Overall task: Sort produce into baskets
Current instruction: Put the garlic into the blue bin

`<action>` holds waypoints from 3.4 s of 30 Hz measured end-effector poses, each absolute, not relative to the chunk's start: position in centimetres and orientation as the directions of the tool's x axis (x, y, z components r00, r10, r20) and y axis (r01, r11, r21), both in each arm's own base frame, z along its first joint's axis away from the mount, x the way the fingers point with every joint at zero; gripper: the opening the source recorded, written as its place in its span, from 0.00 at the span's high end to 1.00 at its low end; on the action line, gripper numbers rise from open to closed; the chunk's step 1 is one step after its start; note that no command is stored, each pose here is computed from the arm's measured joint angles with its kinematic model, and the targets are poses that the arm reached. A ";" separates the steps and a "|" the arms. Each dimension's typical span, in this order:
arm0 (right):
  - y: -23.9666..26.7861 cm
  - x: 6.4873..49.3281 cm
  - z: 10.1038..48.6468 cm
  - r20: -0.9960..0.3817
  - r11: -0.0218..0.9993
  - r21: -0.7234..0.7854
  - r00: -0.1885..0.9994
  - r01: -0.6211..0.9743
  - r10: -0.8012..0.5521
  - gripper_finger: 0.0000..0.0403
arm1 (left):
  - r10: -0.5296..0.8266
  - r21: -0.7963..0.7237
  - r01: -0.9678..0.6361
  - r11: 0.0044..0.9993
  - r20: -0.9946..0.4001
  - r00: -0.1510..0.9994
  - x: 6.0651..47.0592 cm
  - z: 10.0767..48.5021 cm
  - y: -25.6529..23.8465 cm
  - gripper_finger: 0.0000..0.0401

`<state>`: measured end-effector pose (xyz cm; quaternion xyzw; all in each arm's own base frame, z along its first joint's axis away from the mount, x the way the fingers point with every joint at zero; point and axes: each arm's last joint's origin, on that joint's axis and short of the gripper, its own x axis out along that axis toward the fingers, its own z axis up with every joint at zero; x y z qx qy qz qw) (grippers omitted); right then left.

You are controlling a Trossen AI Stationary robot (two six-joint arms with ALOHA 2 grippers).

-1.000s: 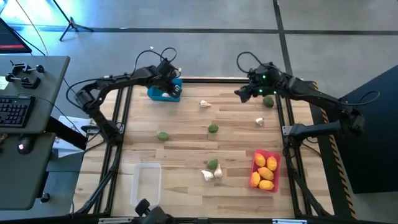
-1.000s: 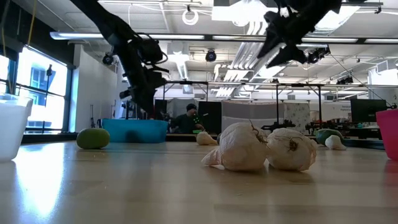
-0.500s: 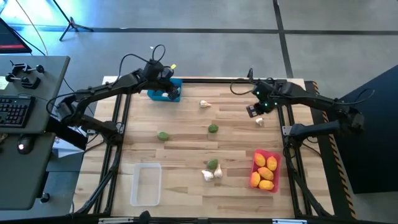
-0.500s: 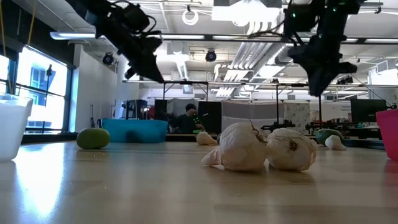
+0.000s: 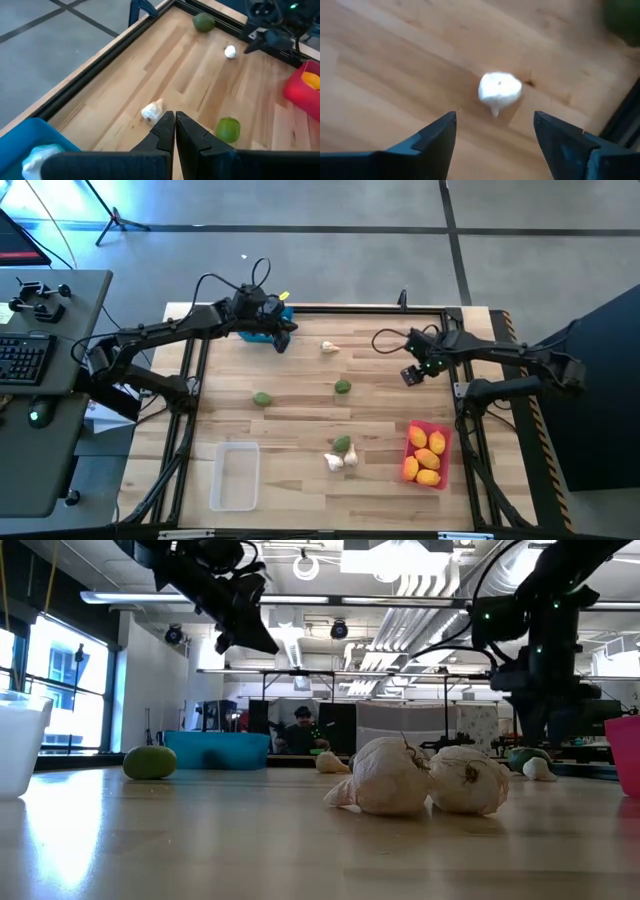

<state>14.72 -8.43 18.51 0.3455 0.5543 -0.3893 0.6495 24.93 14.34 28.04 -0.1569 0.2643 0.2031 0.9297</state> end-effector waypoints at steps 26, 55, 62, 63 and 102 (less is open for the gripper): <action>-8.4 14.5 15.4 -0.971 0.468 0.061 0.161 0.882 -0.177 0.53 | 0.277 -0.129 -0.419 0.899 -0.573 0.771 24.8 27.8 14.2 1.00; -8.9 15.6 19.1 -0.975 0.404 0.140 0.198 0.904 -0.106 0.81 | 0.187 -0.207 -0.347 0.915 -0.546 0.817 25.1 28.0 14.0 1.00; -8.5 15.7 19.0 -0.978 0.631 0.078 0.183 0.771 -0.103 0.54 | 0.187 -0.206 -0.347 0.915 -0.546 0.817 25.1 28.0 14.0 1.00; -8.3 15.7 19.0 -0.978 0.678 0.065 0.182 0.732 -0.102 0.51 | 0.186 -0.206 -0.346 0.915 -0.546 0.817 25.1 28.0 14.0 1.00; -7.1 18.7 14.7 -0.998 0.726 0.016 -0.033 0.688 0.053 0.78 | 0.184 -0.187 -0.336 0.923 -0.551 0.814 25.0 28.0 14.0 1.00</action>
